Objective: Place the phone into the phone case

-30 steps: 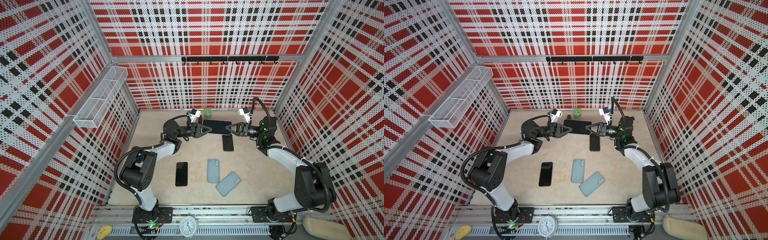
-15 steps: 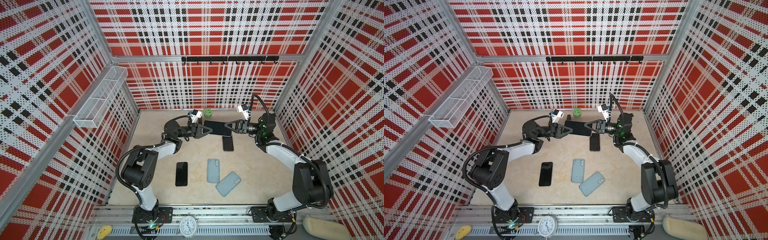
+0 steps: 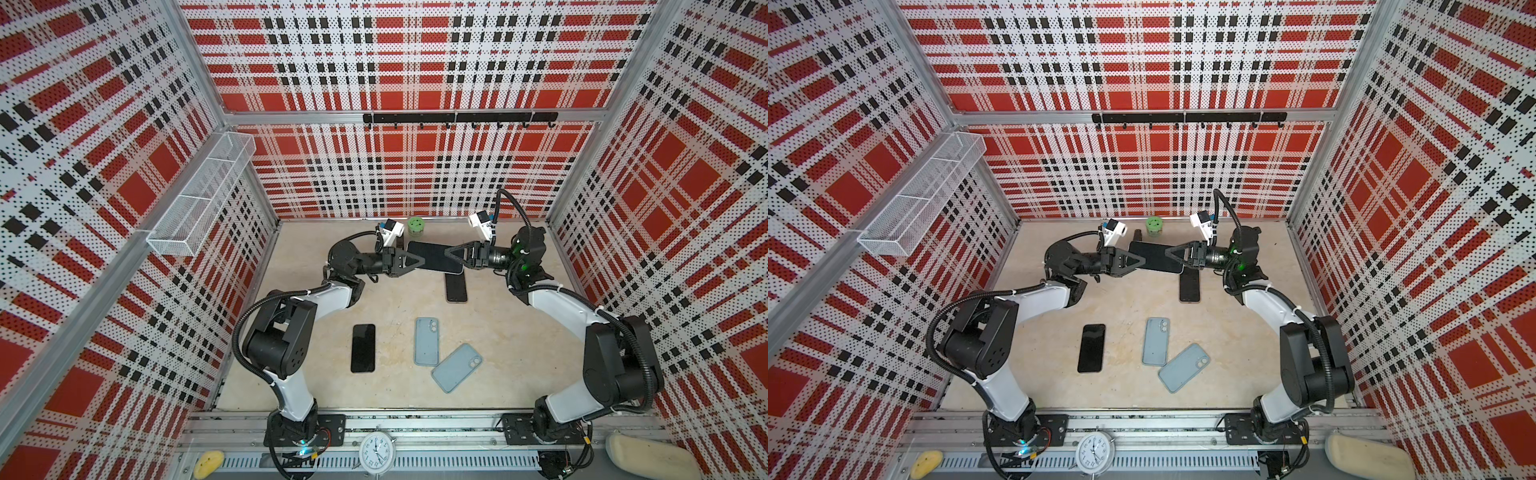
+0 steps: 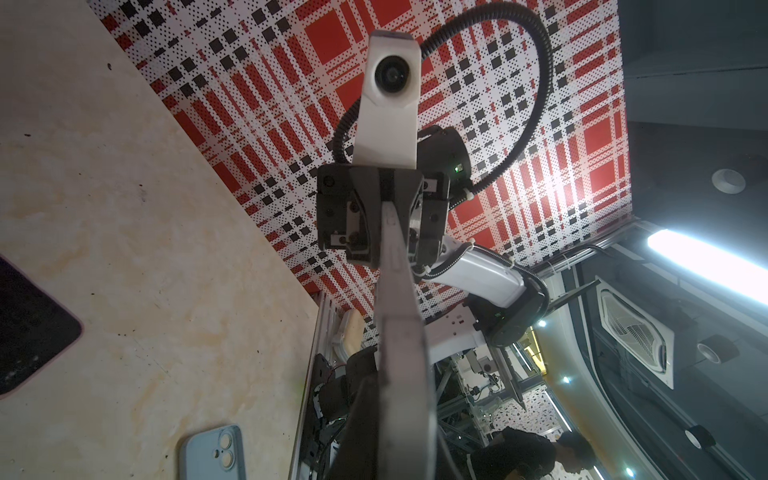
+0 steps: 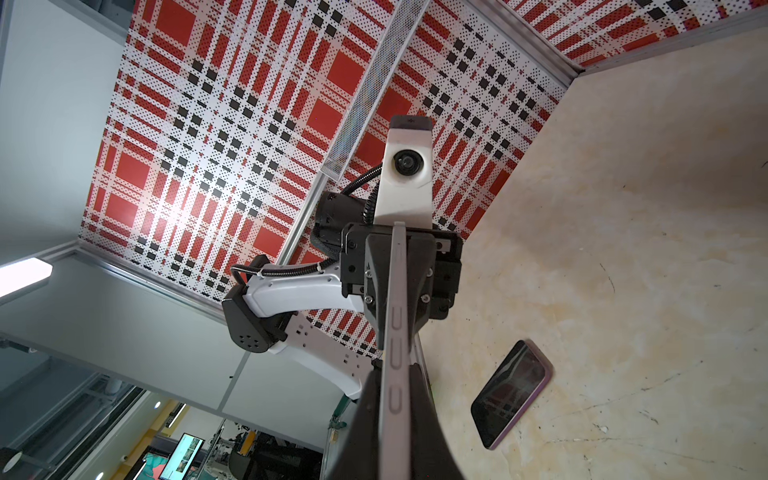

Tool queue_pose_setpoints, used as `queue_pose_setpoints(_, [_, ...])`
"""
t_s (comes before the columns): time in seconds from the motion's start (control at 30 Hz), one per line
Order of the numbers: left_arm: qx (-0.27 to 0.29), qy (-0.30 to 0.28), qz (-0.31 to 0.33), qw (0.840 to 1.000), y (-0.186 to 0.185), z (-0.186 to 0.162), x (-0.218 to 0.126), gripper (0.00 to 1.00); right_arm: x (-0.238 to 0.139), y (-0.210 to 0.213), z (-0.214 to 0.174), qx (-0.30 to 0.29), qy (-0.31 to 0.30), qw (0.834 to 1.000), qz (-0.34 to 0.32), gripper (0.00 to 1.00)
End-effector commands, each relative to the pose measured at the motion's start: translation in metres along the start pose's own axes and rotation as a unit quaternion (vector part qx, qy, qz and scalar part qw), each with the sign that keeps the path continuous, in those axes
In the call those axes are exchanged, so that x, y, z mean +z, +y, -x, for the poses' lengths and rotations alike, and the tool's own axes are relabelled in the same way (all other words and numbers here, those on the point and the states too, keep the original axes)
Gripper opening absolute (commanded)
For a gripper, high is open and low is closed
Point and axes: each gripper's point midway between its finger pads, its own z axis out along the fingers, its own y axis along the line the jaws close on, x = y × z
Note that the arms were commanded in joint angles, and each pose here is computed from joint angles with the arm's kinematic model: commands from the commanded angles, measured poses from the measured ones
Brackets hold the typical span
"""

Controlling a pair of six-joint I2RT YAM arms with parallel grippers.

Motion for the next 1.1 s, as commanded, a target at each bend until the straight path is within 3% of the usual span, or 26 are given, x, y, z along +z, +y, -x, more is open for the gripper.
queue_pose_setpoints(0.0, [0.021, -0.020, -0.005, 1.000, -0.018, 0.014, -0.006, 0.21, 0.002, 0.020, 0.007, -0.064, -0.001, 0.998, 0.017, 0.00])
queue_pose_setpoints(0.17, [0.044, -0.045, 0.040, 0.997, -0.014, 0.019, -0.019, 0.40, -0.004, 0.017, 0.013, -0.068, -0.024, 0.997, -0.011, 0.00])
queue_pose_setpoints(0.37, [0.075, -0.088, 0.184, 0.976, 0.008, 0.029, -0.057, 0.53, -0.027, 0.009, 0.026, -0.071, -0.072, 0.993, -0.065, 0.00])
queue_pose_setpoints(0.47, [0.108, -0.082, 0.309, 0.941, 0.020, 0.025, -0.077, 0.57, -0.035, 0.004, 0.027, -0.070, -0.086, 0.989, -0.093, 0.00])
queue_pose_setpoints(0.57, [0.163, -0.052, 0.439, 0.882, 0.028, 0.017, -0.094, 0.61, -0.042, -0.002, 0.025, -0.072, -0.095, 0.984, -0.129, 0.00])
queue_pose_setpoints(0.77, [0.255, -0.005, 0.556, 0.791, 0.025, -0.003, -0.095, 0.67, -0.058, -0.021, 0.018, -0.070, -0.107, 0.969, -0.212, 0.00])
queue_pose_setpoints(0.87, [0.259, -0.012, 0.576, 0.775, 0.023, -0.014, -0.096, 0.68, -0.065, -0.031, 0.014, -0.068, -0.111, 0.960, -0.248, 0.00])
queue_pose_setpoints(1.07, [0.263, -0.085, 0.573, 0.772, 0.016, -0.045, -0.090, 0.74, -0.078, -0.046, 0.003, -0.064, -0.110, 0.945, -0.301, 0.00])
